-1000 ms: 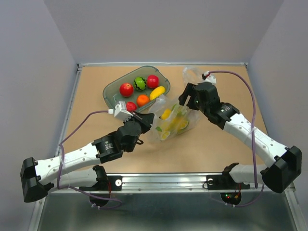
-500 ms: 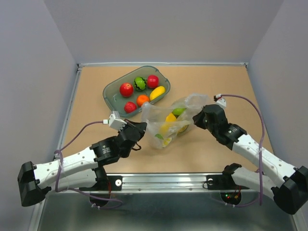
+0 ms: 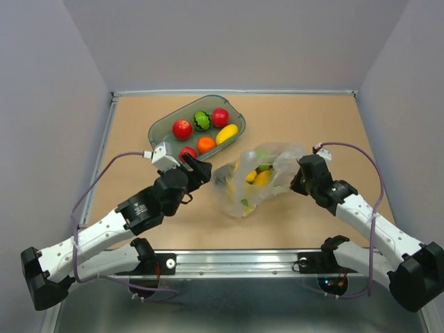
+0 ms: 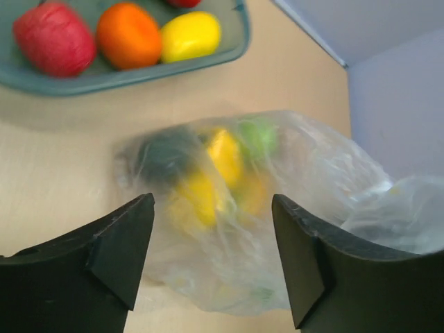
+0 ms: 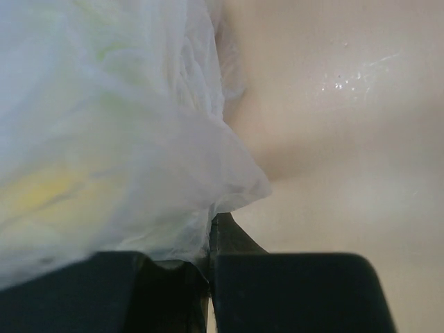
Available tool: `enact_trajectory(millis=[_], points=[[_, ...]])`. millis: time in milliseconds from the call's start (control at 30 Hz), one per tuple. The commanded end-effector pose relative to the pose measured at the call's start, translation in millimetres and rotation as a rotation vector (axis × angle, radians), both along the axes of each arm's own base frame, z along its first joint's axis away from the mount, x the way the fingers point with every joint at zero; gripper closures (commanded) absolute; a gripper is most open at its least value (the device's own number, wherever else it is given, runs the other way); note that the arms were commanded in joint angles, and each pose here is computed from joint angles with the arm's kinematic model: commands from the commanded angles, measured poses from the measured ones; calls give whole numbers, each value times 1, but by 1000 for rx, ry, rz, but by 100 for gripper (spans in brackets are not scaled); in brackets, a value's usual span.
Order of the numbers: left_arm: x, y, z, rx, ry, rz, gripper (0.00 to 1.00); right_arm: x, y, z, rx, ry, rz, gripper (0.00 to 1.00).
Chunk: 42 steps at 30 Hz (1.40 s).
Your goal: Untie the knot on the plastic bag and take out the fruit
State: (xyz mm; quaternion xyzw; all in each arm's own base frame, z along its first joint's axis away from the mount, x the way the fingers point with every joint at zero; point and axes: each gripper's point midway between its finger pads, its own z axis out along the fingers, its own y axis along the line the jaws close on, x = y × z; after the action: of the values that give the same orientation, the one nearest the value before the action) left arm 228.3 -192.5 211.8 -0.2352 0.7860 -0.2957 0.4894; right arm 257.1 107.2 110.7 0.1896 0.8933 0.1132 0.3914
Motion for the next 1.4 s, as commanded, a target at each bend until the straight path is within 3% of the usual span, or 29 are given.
enact_trajectory(millis=[0,133,167,267,500,700,833,967,1167,1367], points=[[-1,-14,82,222,-241,-238,15,15,-9,34,-147,-55,81,99],[-6,-31,140,322,-361,-391,12,20,-6,46,-181,-68,134,100],[-5,-40,137,382,-358,-447,11,21,-4,50,-189,-76,152,99],[2,-62,175,413,-403,-501,11,24,-4,58,-212,-93,175,100],[35,-119,170,605,-365,-583,10,26,0,66,-214,-110,210,100],[48,-160,129,820,-275,-722,9,24,2,67,-205,-116,223,100],[44,-181,98,872,-211,-822,9,24,2,66,-206,-115,222,100],[46,-174,55,949,-91,-812,9,25,1,68,-211,-117,223,100],[20,-169,15,939,-36,-903,9,26,0,65,-224,-111,220,100],[8,-155,-29,964,66,-875,11,26,1,61,-222,-97,224,100]])
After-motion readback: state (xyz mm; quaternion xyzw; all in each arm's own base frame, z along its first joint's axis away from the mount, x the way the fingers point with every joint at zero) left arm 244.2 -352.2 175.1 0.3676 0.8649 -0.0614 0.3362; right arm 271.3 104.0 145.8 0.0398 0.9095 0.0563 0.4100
